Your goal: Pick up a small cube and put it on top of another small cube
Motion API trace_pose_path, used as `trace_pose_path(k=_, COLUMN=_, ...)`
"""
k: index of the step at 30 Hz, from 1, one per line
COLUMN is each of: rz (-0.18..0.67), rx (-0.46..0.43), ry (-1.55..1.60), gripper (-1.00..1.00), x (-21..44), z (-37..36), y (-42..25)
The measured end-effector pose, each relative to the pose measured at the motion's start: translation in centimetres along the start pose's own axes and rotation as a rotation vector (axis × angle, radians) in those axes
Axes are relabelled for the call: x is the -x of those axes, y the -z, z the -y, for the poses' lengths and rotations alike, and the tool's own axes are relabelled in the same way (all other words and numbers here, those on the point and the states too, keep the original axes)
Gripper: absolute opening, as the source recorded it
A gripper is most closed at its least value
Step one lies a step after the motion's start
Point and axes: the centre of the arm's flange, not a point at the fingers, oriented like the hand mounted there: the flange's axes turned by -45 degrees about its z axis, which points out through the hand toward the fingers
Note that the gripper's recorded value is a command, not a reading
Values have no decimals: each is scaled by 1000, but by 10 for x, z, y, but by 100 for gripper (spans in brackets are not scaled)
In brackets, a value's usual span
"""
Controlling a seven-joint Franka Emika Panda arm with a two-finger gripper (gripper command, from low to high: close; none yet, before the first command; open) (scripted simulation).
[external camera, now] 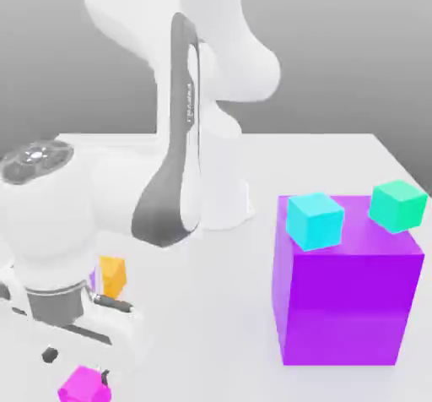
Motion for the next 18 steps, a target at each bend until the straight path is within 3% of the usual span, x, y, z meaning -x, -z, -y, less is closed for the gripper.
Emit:
trace_pose_path(k=1, rz=1, rx=0, ry=0, gripper=-100, x=1, z=0, y=-9)
trace_pose_path(k=8, rz=1, rx=0, ry=0, gripper=-100, x=1, z=0, y=-9)
trace_pose_path(k=13, rz=1, rx=0, ry=24, gripper=-100, x=2, z=7, y=53)
trace_pose_path(k=18, rz=1, rx=5, ry=277, gripper=-100, x=21, z=78, y=122)
